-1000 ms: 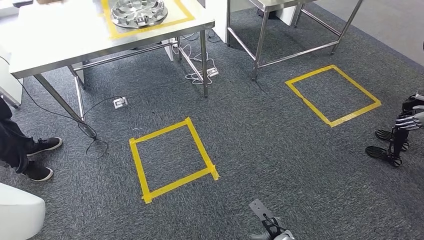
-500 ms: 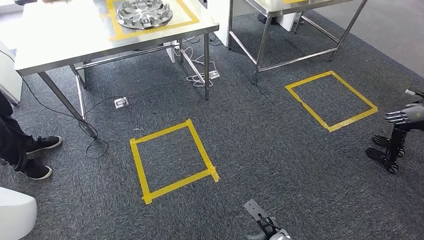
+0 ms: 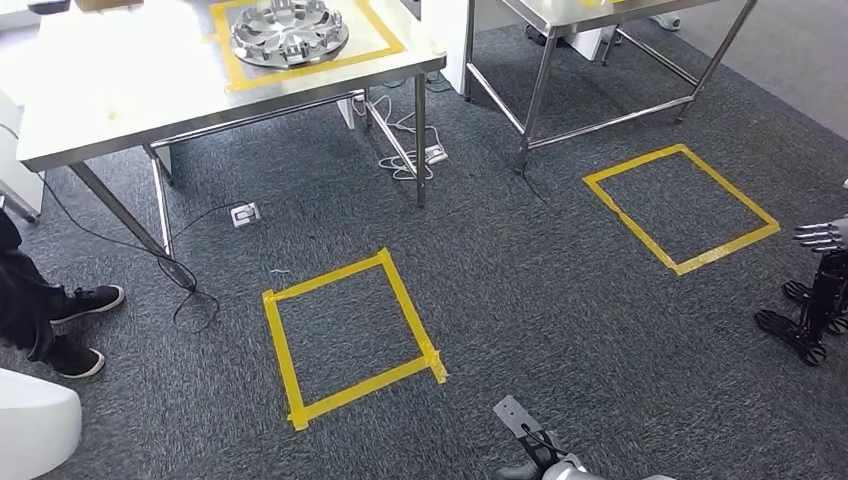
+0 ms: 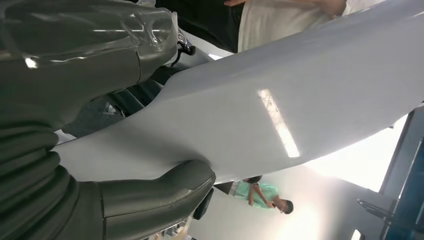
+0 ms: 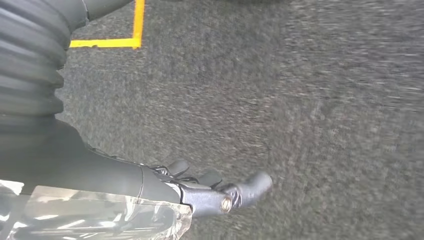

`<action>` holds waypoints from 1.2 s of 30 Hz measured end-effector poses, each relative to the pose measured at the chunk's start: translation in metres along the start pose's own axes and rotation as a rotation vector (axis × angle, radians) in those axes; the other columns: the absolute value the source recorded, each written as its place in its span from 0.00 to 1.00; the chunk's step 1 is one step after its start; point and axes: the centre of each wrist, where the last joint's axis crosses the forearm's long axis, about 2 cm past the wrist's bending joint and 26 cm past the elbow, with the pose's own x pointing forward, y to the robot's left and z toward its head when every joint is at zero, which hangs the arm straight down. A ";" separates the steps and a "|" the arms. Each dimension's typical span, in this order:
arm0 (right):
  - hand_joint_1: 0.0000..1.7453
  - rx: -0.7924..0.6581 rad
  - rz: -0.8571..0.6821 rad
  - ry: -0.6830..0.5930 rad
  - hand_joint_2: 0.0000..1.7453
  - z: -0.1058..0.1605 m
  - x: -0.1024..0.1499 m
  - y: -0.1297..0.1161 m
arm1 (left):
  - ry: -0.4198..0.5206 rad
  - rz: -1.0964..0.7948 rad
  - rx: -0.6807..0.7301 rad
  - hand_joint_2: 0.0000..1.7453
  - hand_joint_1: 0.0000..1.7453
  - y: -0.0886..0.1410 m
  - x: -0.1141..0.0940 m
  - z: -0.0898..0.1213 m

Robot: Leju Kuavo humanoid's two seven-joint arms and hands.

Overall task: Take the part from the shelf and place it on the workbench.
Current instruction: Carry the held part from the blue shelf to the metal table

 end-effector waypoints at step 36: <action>0.00 -0.007 0.003 0.020 1.00 -0.001 0.001 -0.001 | 0.008 0.000 -0.012 1.00 1.00 0.000 0.001 0.003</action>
